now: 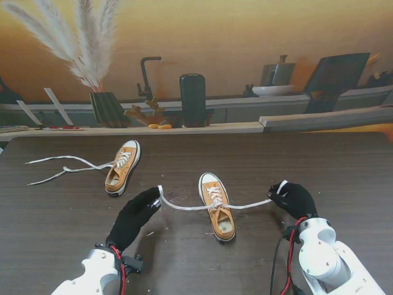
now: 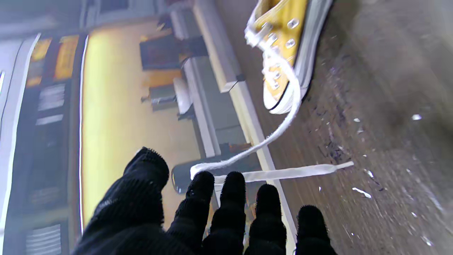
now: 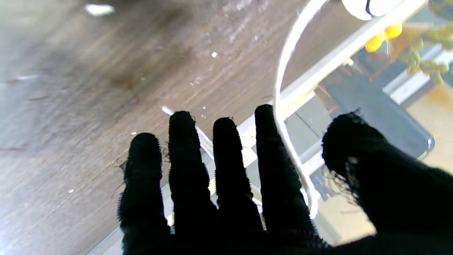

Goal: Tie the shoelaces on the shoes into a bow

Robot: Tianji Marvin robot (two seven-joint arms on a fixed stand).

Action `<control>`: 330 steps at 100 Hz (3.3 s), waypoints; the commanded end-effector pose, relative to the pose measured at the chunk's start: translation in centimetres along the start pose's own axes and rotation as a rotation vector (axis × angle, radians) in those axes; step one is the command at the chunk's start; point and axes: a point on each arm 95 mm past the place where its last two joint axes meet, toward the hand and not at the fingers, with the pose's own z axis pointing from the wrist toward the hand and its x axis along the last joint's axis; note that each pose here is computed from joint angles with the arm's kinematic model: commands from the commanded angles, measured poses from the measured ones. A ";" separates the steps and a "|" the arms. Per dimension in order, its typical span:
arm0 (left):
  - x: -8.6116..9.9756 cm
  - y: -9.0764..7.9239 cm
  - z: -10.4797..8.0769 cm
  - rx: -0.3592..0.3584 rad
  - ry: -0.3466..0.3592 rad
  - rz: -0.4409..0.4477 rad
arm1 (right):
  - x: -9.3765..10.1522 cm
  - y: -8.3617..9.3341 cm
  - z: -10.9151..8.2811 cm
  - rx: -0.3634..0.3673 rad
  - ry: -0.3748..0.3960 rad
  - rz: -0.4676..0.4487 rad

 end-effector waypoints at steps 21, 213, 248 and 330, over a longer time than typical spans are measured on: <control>-0.8 -0.9 -0.7 -0.045 -0.077 0.299 | -0.3 0.9 -1.3 0.115 -0.012 -0.174; -6.0 -0.1 -1.9 0.037 0.246 0.524 | 3.6 -9.6 -0.6 -0.076 0.344 -0.356; -6.0 0.1 -2.1 0.033 0.238 0.503 | 4.2 -10.8 -0.2 -0.024 0.319 -0.329; -6.0 0.2 -2.3 0.037 0.238 0.477 | 3.8 -9.2 -0.6 -0.133 0.252 -0.158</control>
